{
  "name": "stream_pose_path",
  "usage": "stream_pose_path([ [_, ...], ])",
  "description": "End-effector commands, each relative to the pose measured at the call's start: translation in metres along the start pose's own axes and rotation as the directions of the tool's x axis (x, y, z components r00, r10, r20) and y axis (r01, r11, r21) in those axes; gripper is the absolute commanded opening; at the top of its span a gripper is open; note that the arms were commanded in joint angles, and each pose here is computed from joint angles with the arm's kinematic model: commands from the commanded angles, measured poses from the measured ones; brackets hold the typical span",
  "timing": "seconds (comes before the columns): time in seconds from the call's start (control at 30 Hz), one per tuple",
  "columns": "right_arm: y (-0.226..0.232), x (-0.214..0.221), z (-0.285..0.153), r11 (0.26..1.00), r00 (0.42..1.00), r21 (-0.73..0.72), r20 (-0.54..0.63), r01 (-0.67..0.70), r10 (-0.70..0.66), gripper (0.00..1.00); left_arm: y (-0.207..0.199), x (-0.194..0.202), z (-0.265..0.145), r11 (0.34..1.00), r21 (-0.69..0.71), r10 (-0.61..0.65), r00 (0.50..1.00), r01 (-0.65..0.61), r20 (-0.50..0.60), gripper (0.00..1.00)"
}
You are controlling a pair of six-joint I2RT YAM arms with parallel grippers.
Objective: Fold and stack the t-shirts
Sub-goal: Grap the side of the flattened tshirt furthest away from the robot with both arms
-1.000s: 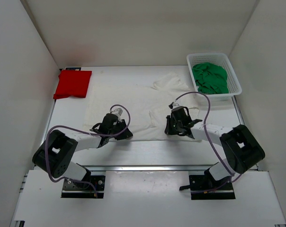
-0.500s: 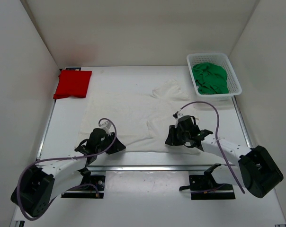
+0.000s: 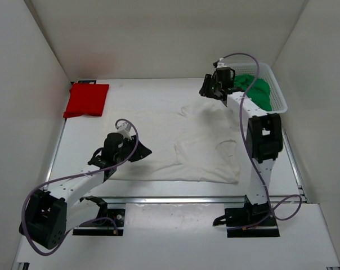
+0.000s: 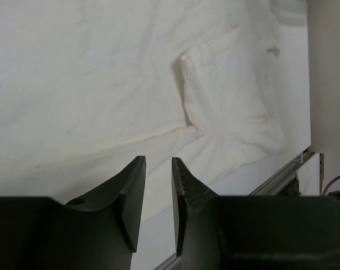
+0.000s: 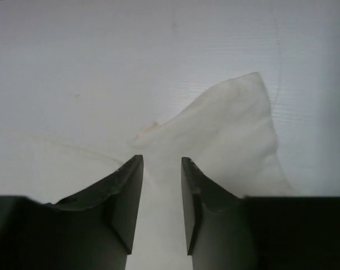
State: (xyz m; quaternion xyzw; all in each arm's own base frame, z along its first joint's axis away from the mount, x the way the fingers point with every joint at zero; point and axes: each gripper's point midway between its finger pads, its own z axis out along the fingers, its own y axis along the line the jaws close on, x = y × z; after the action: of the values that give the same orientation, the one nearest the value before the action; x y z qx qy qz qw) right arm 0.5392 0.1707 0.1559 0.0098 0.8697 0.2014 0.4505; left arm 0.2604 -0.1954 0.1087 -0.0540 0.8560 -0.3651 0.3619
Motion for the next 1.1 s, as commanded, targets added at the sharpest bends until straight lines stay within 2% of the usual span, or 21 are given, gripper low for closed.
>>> stream_pose_path([
  [0.0,-0.043,0.001,0.034,0.99,0.997,0.129,-0.065,0.052,-0.044,0.34,0.003,0.016,0.0,0.999,0.022,0.029,0.999,-0.028,-0.038,0.37],
  [0.13,-0.065,-0.015,0.07,0.979,0.998,0.197,-0.06,0.046,-0.035,0.46,0.008,0.028,0.004,0.999,0.02,0.037,0.997,-0.036,-0.075,0.37],
  [0.23,-0.08,-0.021,0.092,0.974,0.996,0.225,-0.085,0.039,-0.02,0.47,0.007,0.034,0.006,0.999,0.023,0.045,0.994,-0.043,-0.098,0.37],
  [0.33,-0.103,-0.014,0.103,0.948,0.99,0.316,-0.137,0.033,0.012,0.48,0.005,0.036,0.01,0.999,0.031,0.046,0.994,-0.043,-0.103,0.37],
  [0.37,-0.107,-0.018,0.11,0.944,0.993,0.329,-0.114,0.025,0.013,0.49,0.008,0.035,0.011,0.999,0.024,0.04,0.994,-0.038,-0.1,0.36],
  [0.47,-0.117,0.006,0.115,0.93,0.986,0.368,-0.15,-0.008,0.068,0.49,0.006,0.031,0.013,0.999,0.032,0.032,0.995,-0.029,-0.096,0.36],
  [0.7,-0.117,0.015,0.112,0.91,0.981,0.415,-0.169,-0.017,0.095,0.42,0.002,0.019,0.012,0.999,0.036,0.033,0.998,-0.03,-0.062,0.37],
  [0.8,-0.11,0.019,0.118,0.928,0.975,0.364,-0.17,-0.075,0.146,0.41,-0.001,0.019,0.012,0.998,0.045,0.045,0.997,-0.042,-0.06,0.37],
  [1.07,-0.097,0.019,0.124,0.945,0.957,0.273,-0.176,-0.179,0.232,0.15,0.0,0.0,0.01,0.999,0.029,0.027,1.0,-0.027,-0.011,0.36],
])
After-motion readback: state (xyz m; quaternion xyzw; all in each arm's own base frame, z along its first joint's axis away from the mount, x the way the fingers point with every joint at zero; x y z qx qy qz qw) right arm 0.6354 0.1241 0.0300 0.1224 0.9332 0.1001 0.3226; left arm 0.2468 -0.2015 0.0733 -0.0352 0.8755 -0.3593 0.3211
